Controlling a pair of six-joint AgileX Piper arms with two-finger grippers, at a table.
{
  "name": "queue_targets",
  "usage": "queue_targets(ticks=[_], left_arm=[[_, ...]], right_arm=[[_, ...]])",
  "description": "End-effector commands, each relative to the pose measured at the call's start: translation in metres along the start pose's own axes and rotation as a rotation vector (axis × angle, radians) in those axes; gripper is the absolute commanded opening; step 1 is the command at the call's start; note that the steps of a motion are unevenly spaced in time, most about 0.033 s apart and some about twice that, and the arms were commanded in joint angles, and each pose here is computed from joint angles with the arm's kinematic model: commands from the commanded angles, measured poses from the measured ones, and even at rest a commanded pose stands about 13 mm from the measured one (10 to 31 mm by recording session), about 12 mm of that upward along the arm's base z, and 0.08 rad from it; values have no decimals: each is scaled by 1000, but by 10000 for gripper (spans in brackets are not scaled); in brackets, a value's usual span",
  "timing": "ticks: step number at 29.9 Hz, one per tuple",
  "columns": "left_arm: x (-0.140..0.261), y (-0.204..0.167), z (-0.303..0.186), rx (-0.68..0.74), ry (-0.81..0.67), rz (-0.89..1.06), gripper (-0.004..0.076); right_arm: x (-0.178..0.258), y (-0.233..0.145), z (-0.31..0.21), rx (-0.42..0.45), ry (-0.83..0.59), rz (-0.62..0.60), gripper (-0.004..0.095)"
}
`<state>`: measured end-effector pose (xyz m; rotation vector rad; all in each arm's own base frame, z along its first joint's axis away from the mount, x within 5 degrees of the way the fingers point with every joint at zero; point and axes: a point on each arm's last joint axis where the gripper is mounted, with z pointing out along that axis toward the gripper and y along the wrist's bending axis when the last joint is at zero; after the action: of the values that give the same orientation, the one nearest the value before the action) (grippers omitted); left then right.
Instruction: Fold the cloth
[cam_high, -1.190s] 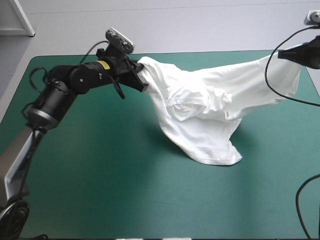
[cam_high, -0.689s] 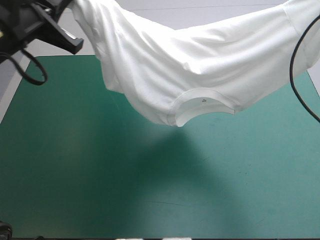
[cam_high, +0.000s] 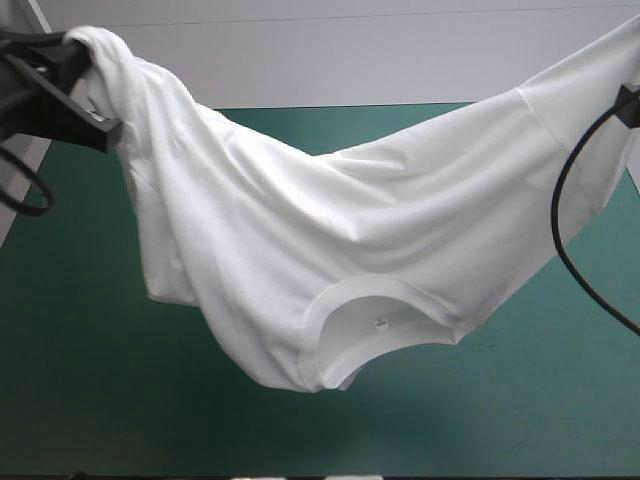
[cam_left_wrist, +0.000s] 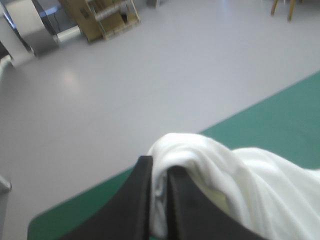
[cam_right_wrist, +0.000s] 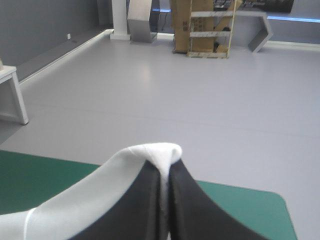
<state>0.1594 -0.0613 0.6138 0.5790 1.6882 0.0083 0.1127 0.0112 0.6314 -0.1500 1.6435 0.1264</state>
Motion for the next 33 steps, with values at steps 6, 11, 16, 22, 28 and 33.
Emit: queue_targets(ticks=[6,11,16,22,28,33], left_arm=[[68,-36,108,110,231,-49,21],[108,-53,158,93,219,-79,21],[132,-65,206,89,218,-78,21],[167,-81,273,78,205,10,21],[198,-96,319,91,176,64,62],[207,-105,339,97,88,60,364]], right_arm=[[54,-33,103,-61,234,102,-13],[108,-61,174,-36,338,137,-13],[153,-84,234,-15,404,142,-14],[201,-103,292,-32,432,192,-13],[248,-110,335,-105,450,245,10],[277,-115,354,-124,471,249,324]])
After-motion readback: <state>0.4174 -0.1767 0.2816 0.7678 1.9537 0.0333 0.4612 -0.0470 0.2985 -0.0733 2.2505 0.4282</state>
